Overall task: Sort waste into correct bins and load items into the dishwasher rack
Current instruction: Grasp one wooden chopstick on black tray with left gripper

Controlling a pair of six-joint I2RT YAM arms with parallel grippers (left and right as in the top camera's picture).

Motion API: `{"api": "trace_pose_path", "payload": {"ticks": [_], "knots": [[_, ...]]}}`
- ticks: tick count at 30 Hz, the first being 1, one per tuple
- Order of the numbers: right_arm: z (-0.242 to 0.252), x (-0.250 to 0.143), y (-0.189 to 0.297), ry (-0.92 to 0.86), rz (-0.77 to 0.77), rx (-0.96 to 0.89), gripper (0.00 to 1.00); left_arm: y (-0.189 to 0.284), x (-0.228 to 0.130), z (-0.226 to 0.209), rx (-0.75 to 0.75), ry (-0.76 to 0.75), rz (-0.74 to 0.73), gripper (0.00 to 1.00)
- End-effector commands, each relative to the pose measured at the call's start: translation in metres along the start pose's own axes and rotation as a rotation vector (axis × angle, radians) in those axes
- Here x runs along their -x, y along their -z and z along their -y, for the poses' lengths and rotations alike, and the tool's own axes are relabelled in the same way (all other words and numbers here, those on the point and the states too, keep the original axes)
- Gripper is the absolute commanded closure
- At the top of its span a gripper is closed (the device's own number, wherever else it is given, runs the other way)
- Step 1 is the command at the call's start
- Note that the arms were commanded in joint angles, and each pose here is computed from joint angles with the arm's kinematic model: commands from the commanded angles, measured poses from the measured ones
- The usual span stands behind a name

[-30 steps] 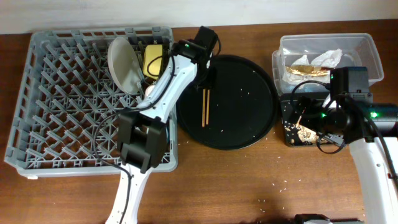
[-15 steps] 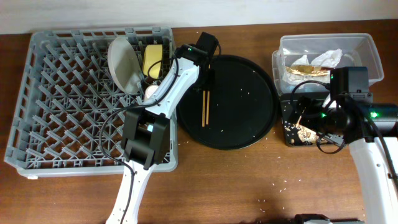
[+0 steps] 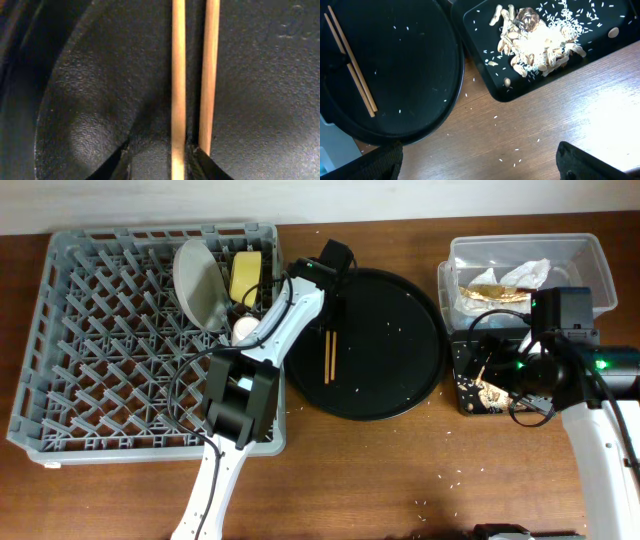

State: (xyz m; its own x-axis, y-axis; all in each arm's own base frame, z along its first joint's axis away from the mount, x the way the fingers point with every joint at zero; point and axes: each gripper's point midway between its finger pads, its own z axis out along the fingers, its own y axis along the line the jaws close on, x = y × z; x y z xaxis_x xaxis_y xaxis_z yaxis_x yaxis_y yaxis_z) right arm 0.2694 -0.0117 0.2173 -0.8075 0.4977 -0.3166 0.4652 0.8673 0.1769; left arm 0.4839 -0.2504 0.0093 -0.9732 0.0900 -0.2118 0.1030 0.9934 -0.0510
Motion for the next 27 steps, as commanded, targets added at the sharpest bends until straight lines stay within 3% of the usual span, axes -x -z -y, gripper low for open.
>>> {"api": "trace_pose_path", "payload": {"ticks": [1,8,12,20,27], "knots": [[0.004,0.003,0.000,-0.014,0.009,-0.020,0.01,-0.018,-0.009,0.000,0.008,0.002,-0.039,0.86],[0.004,0.003,0.000,-0.014,0.009,-0.020,0.02,-0.017,-0.010,-0.001,0.010,0.002,-0.043,0.99],[0.004,0.003,0.000,-0.014,0.009,-0.020,0.02,0.000,-0.004,0.001,0.006,-0.035,-0.034,0.99],[0.004,0.003,0.000,-0.014,0.009,-0.020,0.01,0.101,0.025,0.006,-0.029,-0.091,0.065,0.99],[0.004,0.003,0.000,-0.014,0.010,-0.020,0.02,0.179,0.019,-0.007,-0.050,-0.137,0.131,1.00]]}}
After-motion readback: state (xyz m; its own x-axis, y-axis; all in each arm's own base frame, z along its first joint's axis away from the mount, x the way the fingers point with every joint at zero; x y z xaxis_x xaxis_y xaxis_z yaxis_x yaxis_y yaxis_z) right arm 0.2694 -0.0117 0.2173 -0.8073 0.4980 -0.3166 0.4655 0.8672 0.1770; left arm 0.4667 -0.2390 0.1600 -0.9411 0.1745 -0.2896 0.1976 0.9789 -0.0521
